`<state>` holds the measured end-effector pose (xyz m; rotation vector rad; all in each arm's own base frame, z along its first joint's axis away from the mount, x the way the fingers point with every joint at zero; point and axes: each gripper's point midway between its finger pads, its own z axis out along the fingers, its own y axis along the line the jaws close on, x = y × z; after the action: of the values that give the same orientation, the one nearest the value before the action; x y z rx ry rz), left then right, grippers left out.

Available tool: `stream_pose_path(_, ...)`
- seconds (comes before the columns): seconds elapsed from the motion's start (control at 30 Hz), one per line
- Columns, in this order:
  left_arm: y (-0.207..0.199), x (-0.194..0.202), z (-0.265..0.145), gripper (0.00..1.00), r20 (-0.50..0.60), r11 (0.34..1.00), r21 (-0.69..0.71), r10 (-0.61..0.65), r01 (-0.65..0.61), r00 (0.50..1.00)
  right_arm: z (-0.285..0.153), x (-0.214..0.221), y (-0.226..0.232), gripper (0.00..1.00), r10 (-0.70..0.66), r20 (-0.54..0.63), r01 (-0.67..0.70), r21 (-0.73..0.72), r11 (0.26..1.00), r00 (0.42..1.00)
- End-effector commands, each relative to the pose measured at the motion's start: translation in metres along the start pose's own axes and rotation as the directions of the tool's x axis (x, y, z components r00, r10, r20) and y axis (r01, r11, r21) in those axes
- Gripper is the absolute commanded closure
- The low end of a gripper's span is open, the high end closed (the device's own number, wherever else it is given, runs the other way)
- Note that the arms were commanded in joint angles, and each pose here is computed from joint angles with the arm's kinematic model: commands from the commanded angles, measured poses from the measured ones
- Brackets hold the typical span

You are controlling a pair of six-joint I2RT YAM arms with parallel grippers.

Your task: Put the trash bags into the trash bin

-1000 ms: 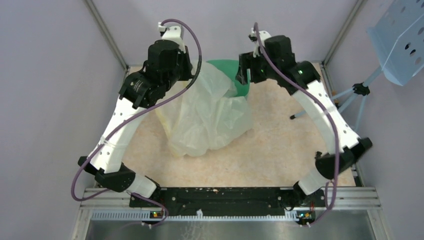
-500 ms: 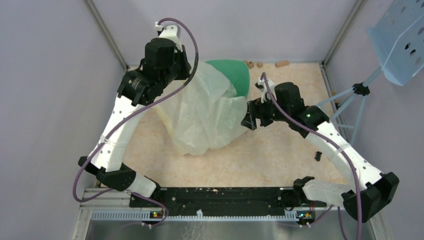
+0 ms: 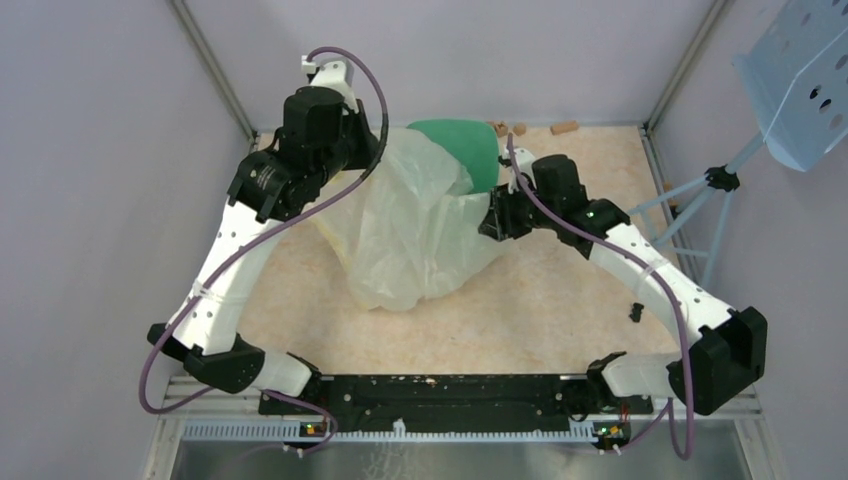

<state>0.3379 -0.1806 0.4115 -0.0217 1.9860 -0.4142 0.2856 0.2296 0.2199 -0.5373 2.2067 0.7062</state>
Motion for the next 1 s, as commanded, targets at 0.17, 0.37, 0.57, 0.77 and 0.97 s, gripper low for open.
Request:
stream_pose_path(0.17,-0.004,-0.018,-0.013,1.0,0.062,0.998,0.028,-0.06,0.058,0.996,-0.034,-0.072,0.043,1.0,0.016,0.176,0.01,-0.143,0.99,0.984)
stream_pose_path(0.37,-0.004,-0.017,-0.01,1.0,0.038,0.999,0.029,-0.038,0.036,0.999,-0.058,-0.116,0.058,1.0,0.033,0.244,0.007,-0.163,0.987,0.969)
stream_pose_path(0.57,0.002,-0.025,-0.01,1.0,0.059,1.0,0.014,-0.017,0.017,0.998,-0.062,-0.158,0.069,1.0,0.085,0.32,-0.021,-0.2,0.98,0.944)
stream_pose_path(0.77,0.008,-0.017,0.001,1.0,0.004,1.0,-0.011,0.002,-0.002,1.0,-0.022,-0.189,0.071,1.0,0.101,0.284,-0.021,-0.272,0.962,0.954)
stream_pose_path(0.97,0.014,-0.007,0.008,1.0,-0.02,1.0,-0.016,0.0,0.0,1.0,0.029,-0.201,0.054,1.0,0.041,0.233,-0.005,-0.155,0.988,0.972)
